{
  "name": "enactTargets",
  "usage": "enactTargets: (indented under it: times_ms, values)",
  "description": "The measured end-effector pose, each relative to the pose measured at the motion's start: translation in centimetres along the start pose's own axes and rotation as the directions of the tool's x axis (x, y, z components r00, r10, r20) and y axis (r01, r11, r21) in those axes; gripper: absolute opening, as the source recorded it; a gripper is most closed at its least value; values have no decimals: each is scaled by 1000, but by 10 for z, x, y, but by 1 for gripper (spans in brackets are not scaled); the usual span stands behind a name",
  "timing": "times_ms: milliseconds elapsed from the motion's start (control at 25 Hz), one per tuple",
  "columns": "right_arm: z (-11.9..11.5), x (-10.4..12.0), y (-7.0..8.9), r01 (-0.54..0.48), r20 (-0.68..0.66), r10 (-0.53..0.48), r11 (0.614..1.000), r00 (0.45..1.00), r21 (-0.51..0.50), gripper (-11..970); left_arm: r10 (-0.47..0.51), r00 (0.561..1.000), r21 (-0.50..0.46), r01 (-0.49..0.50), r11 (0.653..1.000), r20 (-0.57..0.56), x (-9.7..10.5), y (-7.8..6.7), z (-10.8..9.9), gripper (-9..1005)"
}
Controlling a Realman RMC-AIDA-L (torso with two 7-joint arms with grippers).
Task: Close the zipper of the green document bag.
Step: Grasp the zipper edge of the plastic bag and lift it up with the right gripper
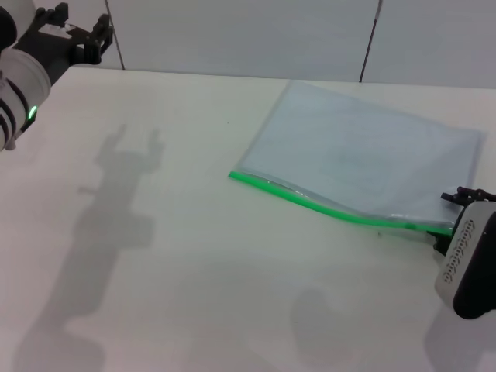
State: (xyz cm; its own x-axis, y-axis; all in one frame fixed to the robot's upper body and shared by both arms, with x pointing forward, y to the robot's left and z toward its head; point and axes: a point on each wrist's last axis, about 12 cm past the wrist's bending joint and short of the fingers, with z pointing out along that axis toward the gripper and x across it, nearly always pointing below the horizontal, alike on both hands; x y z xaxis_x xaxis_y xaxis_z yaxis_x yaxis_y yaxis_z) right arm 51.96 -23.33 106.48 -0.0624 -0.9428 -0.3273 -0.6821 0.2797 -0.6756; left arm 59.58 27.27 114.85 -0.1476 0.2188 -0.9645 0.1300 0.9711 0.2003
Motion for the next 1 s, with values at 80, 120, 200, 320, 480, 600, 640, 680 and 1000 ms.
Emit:
enactTargets:
  times_ms: [80,120,200,320,480,600,640,680,1000]
  values:
    - [4,1,-3,3,-3,-3,1000,1000,4,552,1,1000,3,-1,1000,0,0,-1,0,603]
    - [6,2,-4,3,-6,-3,1000,1000,5,552,2,1000,5,-2,1000,0,0,-2,1,603]
    - [8,4,-6,0,-12,0,1000,1000,9,551,3,1000,6,-3,1000,1,0,-2,1,603]
    - [9,8,-10,-8,-15,8,1000,1000,29,551,3,1000,8,-3,1000,1,-1,-3,1,603]
    - [8,11,-15,-19,-16,20,998,1000,55,551,4,1000,10,-4,1000,1,-1,-3,1,603]
    - [8,11,-17,-24,-13,25,998,1000,66,550,4,1000,10,-4,1000,1,-1,-3,1,603]
    - [8,11,-18,-25,-12,25,997,1000,68,550,4,1000,10,-4,1000,1,-1,-3,1,603]
    - [8,11,-18,-25,-12,25,997,1000,69,550,4,1000,11,-4,1000,1,-1,-3,1,603]
    - [9,7,-18,-15,-1,15,998,1000,68,510,4,1000,12,-4,1000,3,-2,-4,1,603]
